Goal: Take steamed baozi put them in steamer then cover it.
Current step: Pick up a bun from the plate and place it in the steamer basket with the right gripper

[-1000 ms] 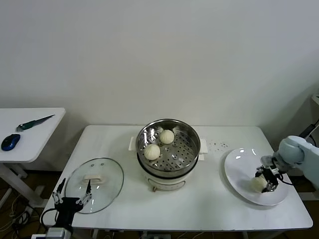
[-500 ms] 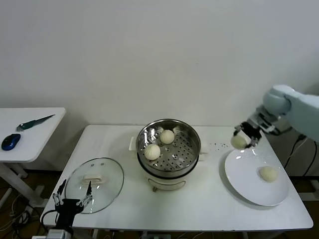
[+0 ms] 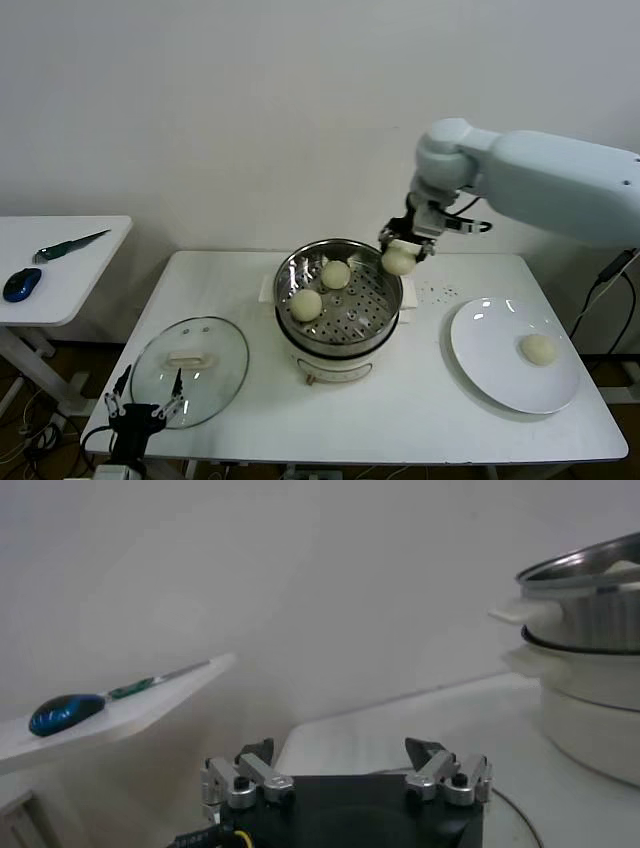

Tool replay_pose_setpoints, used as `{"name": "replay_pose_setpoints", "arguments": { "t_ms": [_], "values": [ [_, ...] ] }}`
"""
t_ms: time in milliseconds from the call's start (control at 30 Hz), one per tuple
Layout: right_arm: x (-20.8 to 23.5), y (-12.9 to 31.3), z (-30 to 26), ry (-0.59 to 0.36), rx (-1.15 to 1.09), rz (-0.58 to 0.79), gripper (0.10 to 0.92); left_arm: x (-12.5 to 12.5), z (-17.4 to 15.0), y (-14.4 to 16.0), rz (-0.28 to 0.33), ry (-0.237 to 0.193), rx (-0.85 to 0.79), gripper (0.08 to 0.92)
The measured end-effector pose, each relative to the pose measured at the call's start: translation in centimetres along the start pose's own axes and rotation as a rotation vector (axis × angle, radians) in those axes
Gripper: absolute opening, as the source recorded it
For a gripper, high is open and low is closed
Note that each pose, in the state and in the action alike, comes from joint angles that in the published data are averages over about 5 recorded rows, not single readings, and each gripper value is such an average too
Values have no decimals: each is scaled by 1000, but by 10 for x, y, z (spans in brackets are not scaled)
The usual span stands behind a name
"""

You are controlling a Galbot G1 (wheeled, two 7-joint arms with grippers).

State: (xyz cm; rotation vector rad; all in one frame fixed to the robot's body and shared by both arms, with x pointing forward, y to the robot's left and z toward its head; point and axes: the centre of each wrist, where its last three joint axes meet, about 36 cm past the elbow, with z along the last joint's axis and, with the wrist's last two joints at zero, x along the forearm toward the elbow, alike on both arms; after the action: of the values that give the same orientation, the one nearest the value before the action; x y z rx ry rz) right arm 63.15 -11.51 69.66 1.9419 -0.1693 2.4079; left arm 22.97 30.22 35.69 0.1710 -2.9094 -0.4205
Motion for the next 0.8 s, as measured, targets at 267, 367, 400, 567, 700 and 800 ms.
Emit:
{"name": "replay_pose_setpoints", "arguments": {
  "t_ms": [267, 367, 400, 567, 700, 800],
  "values": [
    [-47, -50, -32, -51, 170, -32, 678, -1, -1, 1, -6, -2, 0, 823],
    [-62, -60, -42, -72, 209, -40, 679, -1, -1, 2, -10, 0, 1, 823],
    [-67, -62, -45, -79, 218, -42, 679, -1, -1, 2, -11, 1, 2, 823],
    [-84, -70, -57, -106, 252, -47, 679, 1, 1, 2, -12, 7, 5, 823],
    [-93, -74, -63, -119, 267, -45, 692, 1, 1, 1, -12, 8, 7, 823],
    [-97, -75, -66, -123, 271, -44, 733, 0, 1, 1, -13, 7, 9, 823]
  ]
}}
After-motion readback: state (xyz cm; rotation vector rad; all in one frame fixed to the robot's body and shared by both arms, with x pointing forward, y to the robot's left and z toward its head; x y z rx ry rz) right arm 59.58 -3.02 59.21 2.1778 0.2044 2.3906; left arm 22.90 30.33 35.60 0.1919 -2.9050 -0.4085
